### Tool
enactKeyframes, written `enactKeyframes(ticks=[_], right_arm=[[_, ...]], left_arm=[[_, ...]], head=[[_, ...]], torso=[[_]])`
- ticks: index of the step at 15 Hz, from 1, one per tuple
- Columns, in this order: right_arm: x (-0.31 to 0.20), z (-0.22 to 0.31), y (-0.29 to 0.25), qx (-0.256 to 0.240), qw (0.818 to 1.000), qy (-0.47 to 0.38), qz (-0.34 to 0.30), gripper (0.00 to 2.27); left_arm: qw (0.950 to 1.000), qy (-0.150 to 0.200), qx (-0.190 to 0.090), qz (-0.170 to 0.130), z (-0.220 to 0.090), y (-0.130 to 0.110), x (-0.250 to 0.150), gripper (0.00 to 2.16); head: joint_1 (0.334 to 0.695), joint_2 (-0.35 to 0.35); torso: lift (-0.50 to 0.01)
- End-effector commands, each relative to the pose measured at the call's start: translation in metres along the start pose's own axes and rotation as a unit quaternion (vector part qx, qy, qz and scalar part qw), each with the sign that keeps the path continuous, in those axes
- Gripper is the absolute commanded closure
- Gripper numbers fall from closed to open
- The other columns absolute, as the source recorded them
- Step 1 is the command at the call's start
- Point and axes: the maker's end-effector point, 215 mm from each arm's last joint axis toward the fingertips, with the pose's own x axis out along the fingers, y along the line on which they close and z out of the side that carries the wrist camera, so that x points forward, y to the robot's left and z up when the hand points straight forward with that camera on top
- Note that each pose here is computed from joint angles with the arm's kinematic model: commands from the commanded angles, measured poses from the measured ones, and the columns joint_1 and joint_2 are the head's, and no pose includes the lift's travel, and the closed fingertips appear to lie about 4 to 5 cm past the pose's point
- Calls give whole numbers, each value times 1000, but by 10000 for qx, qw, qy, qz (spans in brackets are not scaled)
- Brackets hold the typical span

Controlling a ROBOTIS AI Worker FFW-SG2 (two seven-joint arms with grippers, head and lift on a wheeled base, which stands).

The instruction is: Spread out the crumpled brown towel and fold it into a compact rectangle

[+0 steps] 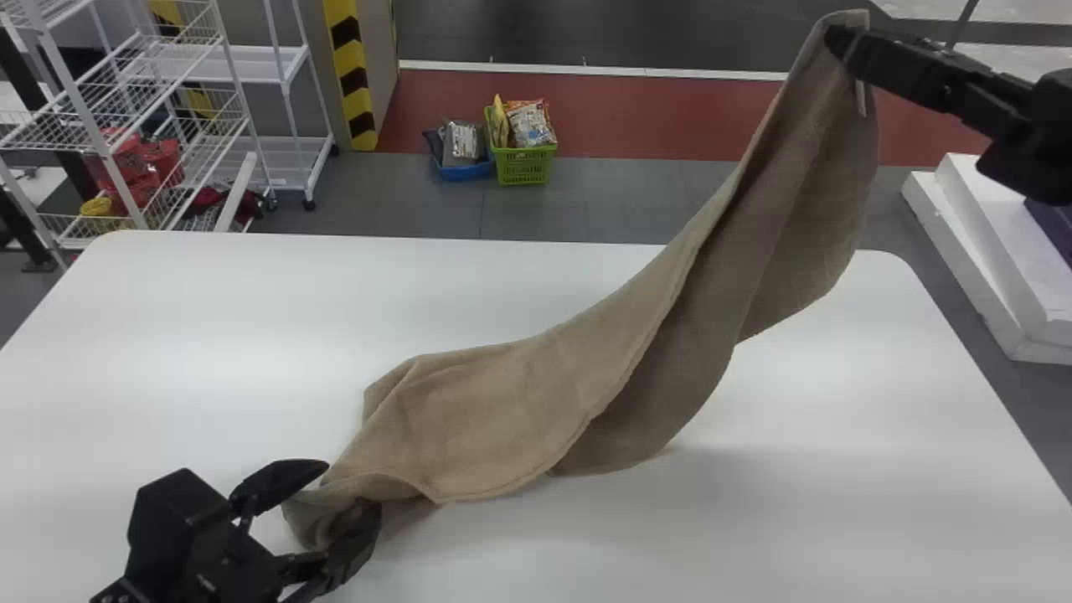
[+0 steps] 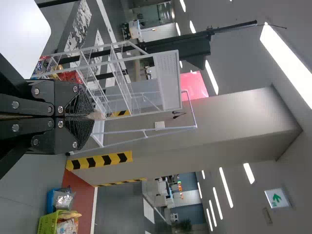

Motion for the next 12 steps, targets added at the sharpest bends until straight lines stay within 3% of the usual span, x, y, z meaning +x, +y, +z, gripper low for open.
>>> enactKeyframes(ticks=[1,6,8,10,11,12], right_arm=[[1,0,0,8,10000,0,7,1443],[1,-1,1,17,10000,1,13,1443],[2,-1,1,39,10000,-5,24,1443],[3,-1,0,56,10000,-18,22,1443],[3,-1,1,62,10000,-22,24,1443],[3,0,1,51,10000,-32,24,1443]], left_arm=[[10000,-78,40,-41,9,-2,-2,377],[9998,-89,155,-124,15,-5,-6,397],[9997,-68,185,-133,14,-5,-6,620],[9997,-79,193,-131,15,-4,-7,637],[9997,-85,196,-134,16,-4,-6,738],[9996,-94,209,-134,17,-3,-6,1001]], head=[[695,-36],[695,-46],[695,-45],[695,-44],[695,-43],[695,-42]], torso=[[-127],[-127],[-127],[-127],[-127],[-127]])
